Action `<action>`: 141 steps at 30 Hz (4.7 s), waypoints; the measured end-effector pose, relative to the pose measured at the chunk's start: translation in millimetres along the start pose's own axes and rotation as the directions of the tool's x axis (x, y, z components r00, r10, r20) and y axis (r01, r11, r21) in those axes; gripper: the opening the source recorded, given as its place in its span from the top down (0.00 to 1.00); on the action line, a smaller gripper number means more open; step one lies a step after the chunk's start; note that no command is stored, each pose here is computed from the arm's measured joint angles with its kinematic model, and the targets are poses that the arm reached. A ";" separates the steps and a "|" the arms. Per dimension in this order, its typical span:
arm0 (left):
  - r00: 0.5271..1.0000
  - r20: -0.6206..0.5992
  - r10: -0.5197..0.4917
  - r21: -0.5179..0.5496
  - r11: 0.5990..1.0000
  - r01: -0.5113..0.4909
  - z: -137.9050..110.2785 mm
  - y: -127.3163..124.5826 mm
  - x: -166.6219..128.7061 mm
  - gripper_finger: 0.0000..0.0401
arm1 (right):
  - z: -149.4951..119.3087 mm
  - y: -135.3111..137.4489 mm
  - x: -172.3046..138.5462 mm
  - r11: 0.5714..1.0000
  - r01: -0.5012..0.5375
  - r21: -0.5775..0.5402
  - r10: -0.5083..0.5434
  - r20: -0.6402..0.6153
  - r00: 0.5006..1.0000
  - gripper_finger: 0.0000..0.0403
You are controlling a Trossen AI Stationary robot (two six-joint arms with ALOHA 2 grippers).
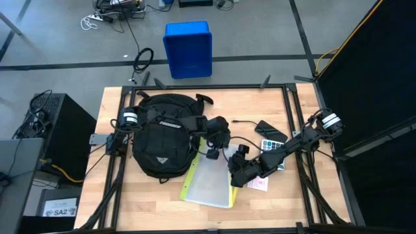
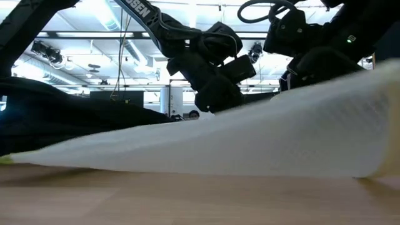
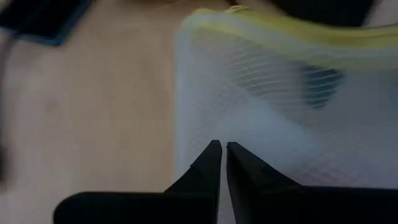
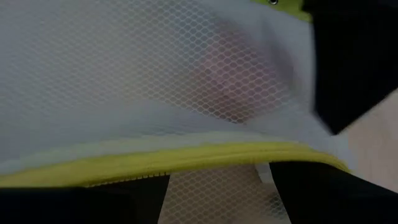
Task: Unpack backpack
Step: Remove the white charger adapter from the white zip bag
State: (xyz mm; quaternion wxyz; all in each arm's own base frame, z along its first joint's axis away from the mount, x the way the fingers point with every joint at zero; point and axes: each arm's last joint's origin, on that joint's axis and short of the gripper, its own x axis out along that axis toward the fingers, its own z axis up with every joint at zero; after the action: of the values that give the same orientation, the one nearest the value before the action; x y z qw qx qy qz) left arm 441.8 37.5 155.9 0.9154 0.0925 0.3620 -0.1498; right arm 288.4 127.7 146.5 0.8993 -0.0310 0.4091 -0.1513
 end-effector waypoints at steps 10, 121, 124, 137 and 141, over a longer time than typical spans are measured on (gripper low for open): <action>0.983 0.018 -0.182 0.015 0.983 0.182 -8.2 -8.3 11.4 1.00 | 5.3 -8.3 6.4 1.000 -0.005 0.002 0.005 -0.007 1.000 0.40; 0.975 -0.112 0.193 -0.034 0.980 -0.198 -43.3 -79.6 -31.1 1.00 | -2.0 -27.4 7.2 0.977 0.059 0.206 -0.027 -0.159 0.987 0.63; 0.975 -0.113 0.194 -0.034 0.979 -0.199 -43.3 -79.4 -31.1 1.00 | -3.4 -24.3 -4.8 0.976 0.052 0.214 -0.018 -0.159 0.987 0.63; 0.974 -0.115 0.197 -0.033 0.979 -0.202 -43.3 -79.3 -31.2 1.00 | -12.6 -18.7 -63.4 0.970 -0.035 0.241 0.086 -0.205 0.975 0.63; 0.974 -0.115 0.197 -0.034 0.979 -0.203 -43.3 -79.3 -31.2 1.00 | -22.2 -33.8 -74.8 0.962 0.119 0.245 -0.050 -0.270 0.961 0.63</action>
State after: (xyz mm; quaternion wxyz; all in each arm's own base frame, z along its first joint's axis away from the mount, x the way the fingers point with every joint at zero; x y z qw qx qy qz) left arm 365.6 -18.4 141.4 0.9062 0.1157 0.4044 -0.0432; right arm 217.2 119.3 192.1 0.8264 0.0895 0.4992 -0.2447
